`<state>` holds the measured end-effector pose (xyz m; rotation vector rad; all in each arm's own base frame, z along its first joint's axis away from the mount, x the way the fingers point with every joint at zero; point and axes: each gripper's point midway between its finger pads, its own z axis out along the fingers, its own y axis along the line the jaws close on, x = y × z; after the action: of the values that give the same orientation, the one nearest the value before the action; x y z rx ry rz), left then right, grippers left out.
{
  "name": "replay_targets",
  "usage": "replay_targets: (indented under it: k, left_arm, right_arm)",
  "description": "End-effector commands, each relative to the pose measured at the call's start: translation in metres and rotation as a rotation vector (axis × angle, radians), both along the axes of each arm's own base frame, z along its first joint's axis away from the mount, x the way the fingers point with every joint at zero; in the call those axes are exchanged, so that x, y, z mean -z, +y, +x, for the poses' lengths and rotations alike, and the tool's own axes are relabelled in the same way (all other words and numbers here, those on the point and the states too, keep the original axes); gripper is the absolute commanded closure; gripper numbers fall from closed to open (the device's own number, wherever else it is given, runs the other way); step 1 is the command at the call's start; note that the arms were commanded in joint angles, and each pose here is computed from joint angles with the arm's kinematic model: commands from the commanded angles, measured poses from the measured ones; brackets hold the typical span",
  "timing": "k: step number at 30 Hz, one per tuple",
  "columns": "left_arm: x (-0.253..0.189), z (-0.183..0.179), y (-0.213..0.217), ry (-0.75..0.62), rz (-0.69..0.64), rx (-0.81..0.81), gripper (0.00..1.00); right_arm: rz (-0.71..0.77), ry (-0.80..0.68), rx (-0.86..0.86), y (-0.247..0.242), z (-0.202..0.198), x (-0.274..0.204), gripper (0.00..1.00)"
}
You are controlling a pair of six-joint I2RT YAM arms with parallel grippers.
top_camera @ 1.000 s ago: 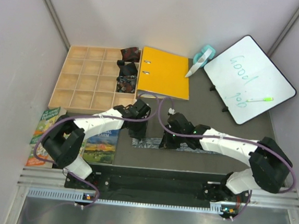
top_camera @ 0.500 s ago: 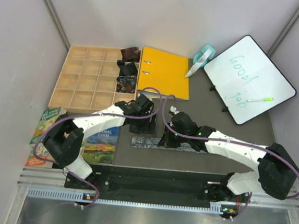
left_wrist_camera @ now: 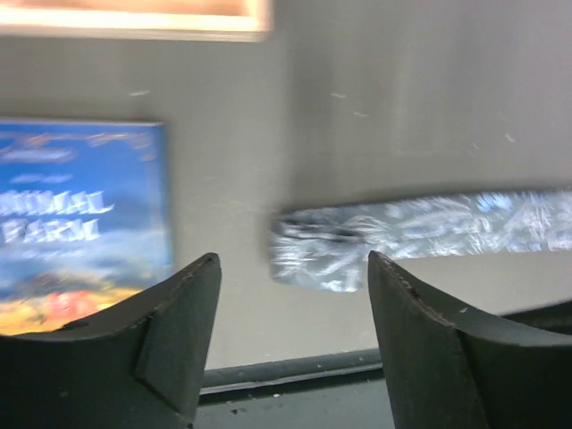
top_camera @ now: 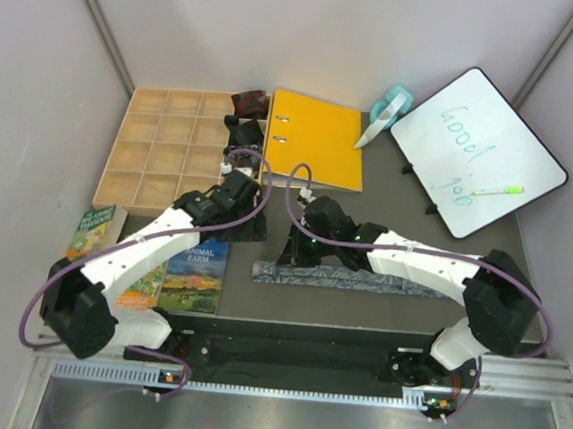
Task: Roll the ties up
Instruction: Roll the tie at the center of the board.
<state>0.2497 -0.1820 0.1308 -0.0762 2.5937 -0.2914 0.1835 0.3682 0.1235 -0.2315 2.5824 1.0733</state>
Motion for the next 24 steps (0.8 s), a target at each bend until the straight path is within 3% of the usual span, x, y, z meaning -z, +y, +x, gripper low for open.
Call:
replay_targets:
  k: [1, 6, 14, 24]
  left_arm:
    - [0.011, -0.014, 0.039, 0.019, 0.005, -0.118, 0.32]
    - [0.014, -0.018, 0.044, -0.009, -0.07, -0.149, 0.34]
    - [0.024, -0.022, 0.044, 0.006, -0.08, -0.144, 0.35]
    - [0.034, -0.027, 0.031, 0.024, -0.146, -0.101, 0.31]
  right_arm:
    - [0.05, -0.021, -0.025, 0.027, 0.011, -0.011, 0.94]
    - [0.034, 0.012, -0.053, 0.043, 0.016, 0.006, 0.95]
    - [0.006, 0.039, -0.057, 0.048, 0.018, 0.029, 0.95]
    - [-0.045, 0.038, -0.014, 0.029, 0.028, 0.057, 0.97]
